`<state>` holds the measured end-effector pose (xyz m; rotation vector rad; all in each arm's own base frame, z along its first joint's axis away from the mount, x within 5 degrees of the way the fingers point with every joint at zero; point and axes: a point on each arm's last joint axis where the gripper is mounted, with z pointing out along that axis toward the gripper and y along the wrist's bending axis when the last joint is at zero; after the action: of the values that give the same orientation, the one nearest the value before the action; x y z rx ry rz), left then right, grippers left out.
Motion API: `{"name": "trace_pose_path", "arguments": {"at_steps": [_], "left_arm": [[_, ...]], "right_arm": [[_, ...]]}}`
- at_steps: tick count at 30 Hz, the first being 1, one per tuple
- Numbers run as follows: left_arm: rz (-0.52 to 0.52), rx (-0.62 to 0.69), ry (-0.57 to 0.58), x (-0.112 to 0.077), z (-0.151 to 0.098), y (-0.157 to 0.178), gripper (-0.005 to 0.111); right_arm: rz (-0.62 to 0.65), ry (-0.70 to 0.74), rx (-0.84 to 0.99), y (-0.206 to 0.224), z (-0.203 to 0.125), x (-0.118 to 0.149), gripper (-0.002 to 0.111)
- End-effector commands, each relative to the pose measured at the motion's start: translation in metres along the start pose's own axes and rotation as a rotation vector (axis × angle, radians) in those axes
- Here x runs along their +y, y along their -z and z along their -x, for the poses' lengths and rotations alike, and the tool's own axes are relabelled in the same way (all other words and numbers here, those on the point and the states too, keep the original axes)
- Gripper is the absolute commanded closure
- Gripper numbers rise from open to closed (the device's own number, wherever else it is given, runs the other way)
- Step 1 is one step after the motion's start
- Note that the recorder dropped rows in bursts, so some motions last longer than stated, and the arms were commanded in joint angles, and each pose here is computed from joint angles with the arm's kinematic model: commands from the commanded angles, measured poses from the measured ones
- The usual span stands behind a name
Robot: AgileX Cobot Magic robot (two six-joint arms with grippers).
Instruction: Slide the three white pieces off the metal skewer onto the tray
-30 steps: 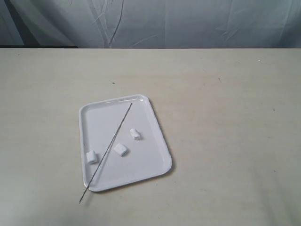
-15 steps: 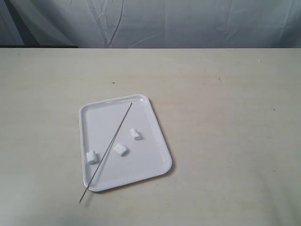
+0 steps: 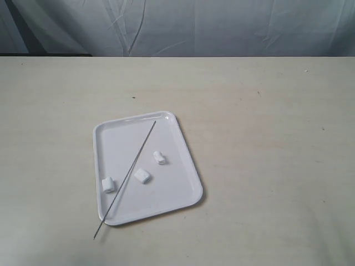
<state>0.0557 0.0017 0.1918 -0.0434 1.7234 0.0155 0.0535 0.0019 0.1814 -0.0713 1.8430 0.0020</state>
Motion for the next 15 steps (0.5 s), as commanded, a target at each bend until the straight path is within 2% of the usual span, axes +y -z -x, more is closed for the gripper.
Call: {"name": "trace_pose_path", "arguments": {"at_steps": [1, 3, 4, 15], "left_arm": [[-0.007, -0.002, 0.018, -0.0005, -0.0002, 0.0003, 0.107], [-0.007, -0.002, 0.018, -0.0005, -0.0002, 0.0003, 0.107], [-0.007, -0.002, 0.018, -0.0005, -0.0002, 0.0003, 0.107], [-0.007, -0.002, 0.018, -0.0005, -0.0002, 0.0003, 0.107]], "right_arm": [[-0.006, 0.006, -0.011, 0.0003, 0.0002, -0.0003, 0.085], [-0.006, 0.006, -0.011, 0.0003, 0.0002, -0.0003, 0.106], [-0.005, 0.004, -0.013, 0.0003, 0.0004, -0.0002, 0.108], [-0.005, 0.003, -0.019, 0.0003, 0.0009, -0.0002, 0.108]]}}
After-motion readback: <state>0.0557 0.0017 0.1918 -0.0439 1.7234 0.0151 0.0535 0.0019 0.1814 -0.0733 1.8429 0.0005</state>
